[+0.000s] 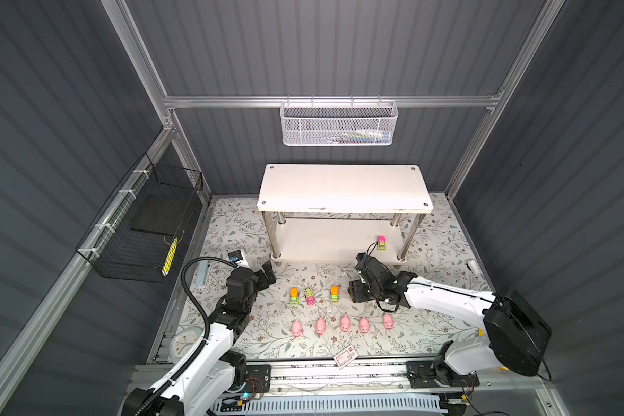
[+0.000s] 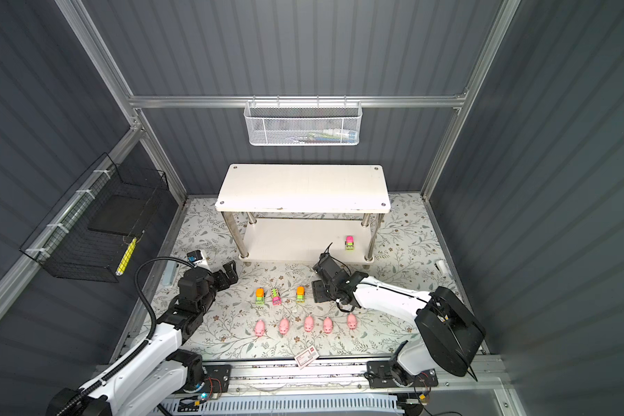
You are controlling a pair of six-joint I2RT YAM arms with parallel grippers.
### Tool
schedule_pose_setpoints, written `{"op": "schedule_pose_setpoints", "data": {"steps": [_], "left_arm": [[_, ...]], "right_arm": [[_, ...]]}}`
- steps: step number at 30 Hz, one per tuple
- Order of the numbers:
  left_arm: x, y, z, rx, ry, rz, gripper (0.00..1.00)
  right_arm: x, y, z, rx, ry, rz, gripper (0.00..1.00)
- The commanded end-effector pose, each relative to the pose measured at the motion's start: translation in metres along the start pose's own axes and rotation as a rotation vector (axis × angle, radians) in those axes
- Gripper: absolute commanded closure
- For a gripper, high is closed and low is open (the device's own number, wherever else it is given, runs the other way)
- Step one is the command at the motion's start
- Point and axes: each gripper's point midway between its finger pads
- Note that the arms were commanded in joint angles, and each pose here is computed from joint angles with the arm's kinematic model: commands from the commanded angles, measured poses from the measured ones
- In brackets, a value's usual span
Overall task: Place and organize the plastic toys onto the shelf
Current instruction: 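Move the right gripper back over the orange toy bulldozer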
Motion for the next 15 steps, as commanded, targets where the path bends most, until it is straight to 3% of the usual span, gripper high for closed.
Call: {"op": "schedule_pose_setpoints", "data": {"steps": [1, 15], "left_arm": [[-0.002, 0.000, 0.004, -0.016, 0.001, -0.003, 0.00], [0.003, 0.002, 0.000, -0.017, 0.005, 0.008, 0.00]], "right_arm": [[0.005, 0.001, -0.003, 0.044, -0.001, 0.013, 0.34], [0.004, -0.017, -0.011, 0.132, 0.006, -0.026, 0.36]]}}
Point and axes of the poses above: each gripper's point midway between its finger pads, its own y axis back along the fingers, its own x axis along the line the jaws close on, z = x × y
